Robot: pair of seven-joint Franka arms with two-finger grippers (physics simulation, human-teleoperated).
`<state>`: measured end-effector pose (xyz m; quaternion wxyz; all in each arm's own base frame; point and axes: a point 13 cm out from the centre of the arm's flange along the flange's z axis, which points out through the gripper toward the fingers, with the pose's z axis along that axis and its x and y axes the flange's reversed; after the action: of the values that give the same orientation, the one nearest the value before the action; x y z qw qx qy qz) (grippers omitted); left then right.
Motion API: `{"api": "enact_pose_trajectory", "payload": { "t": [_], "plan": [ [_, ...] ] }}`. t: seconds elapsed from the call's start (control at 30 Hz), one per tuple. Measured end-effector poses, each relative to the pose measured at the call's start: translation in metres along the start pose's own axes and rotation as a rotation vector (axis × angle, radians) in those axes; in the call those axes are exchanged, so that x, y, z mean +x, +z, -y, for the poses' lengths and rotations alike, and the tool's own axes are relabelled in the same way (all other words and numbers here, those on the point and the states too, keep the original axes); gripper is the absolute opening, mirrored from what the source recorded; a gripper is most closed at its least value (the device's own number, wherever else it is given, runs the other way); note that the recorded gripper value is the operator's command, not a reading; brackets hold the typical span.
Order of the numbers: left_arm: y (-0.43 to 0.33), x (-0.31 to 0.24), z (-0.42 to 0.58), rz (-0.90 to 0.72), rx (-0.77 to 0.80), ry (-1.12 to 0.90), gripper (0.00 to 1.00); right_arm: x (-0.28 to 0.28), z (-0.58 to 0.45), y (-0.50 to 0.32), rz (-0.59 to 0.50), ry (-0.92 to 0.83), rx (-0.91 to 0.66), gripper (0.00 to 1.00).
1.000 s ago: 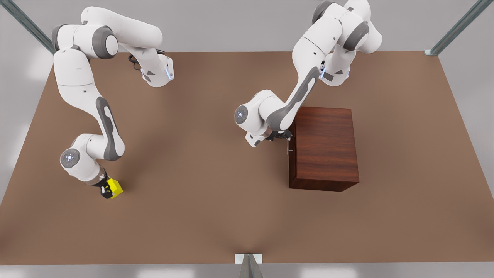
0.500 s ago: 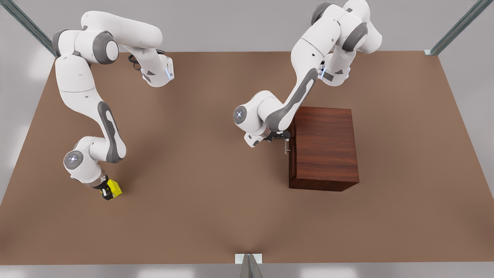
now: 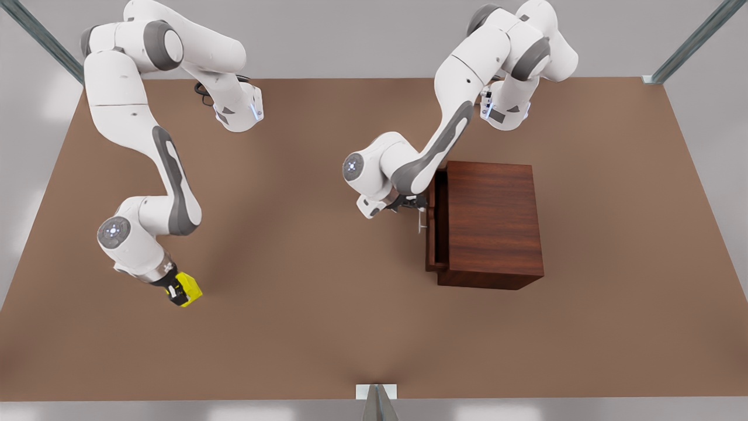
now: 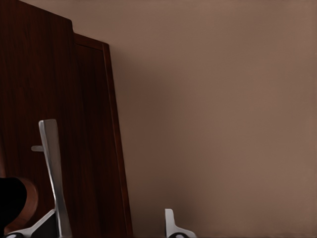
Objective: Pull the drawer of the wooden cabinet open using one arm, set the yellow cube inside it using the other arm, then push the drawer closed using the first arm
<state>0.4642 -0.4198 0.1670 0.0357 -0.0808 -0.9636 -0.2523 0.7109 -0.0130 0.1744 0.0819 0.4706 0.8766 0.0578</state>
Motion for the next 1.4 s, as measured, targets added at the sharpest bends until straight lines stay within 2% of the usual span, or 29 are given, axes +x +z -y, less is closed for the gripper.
{"api": "enact_pose_trajectory", "payload": {
  "t": [0.23, 0.7, 1.4],
  "plan": [
    [-0.006, 0.002, 0.005, 0.0, 0.012, -0.004, 1.0, 0.075, -0.067, -0.05, -0.094, 0.026, -0.006, 0.6],
    [-0.006, 0.0, 0.008, 0.0, 0.01, -0.023, 1.0, 0.114, -0.068, -0.055, -0.143, 0.203, 0.066, 0.6],
    [-0.027, 0.0, 0.017, 0.011, 0.028, -0.049, 1.0, 0.144, -0.084, -0.066, -0.161, 0.339, 0.066, 0.59]
  ]
}}
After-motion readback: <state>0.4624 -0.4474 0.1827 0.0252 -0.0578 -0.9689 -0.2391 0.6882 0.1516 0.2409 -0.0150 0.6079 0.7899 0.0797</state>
